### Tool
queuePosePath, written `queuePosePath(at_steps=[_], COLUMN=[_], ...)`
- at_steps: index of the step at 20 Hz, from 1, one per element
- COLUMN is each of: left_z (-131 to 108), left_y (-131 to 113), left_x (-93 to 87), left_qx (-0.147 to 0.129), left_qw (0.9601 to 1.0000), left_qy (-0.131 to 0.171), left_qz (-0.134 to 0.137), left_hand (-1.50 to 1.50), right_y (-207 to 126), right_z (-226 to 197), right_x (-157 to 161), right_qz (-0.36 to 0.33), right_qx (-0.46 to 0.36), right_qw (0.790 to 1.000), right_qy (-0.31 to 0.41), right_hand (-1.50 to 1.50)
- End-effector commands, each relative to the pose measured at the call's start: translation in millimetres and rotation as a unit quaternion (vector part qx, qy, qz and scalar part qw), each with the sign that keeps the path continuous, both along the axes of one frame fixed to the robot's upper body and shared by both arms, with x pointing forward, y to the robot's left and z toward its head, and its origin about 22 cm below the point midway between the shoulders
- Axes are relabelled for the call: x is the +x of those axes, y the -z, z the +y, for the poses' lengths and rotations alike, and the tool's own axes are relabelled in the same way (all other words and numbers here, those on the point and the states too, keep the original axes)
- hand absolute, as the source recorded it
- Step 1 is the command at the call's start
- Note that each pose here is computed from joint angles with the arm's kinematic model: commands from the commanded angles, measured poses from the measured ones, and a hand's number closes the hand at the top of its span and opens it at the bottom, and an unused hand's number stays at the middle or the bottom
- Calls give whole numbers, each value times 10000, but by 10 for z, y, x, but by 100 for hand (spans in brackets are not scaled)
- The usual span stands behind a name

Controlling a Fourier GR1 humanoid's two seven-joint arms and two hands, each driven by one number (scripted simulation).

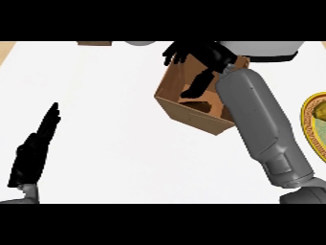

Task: Pick the sweet potato from the plate and place it in the cardboard box

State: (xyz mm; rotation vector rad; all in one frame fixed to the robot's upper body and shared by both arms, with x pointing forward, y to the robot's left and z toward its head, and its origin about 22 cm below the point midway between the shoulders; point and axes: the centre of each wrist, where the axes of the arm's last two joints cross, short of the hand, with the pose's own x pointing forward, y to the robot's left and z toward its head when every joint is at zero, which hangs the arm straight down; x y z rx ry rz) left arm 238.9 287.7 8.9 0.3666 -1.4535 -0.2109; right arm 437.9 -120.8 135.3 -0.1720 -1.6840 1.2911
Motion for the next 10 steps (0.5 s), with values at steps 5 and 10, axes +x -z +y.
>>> queuePosePath(at_steps=[5, 10], left_z=[-157, -4], left_y=[3, 38], left_x=[-1, 104], left_qx=[-85, -7], left_qw=[9999, 10000], left_qy=[71, -26], left_qz=[-48, 33], left_hand=[0, 0], right_y=[160, -83], right_z=[48, -283], right_x=[42, 211], right_qz=[365, 547], right_qx=[1501, 2749], right_qw=[9870, 9549], right_qy=[434, 976], right_hand=[-150, -150])
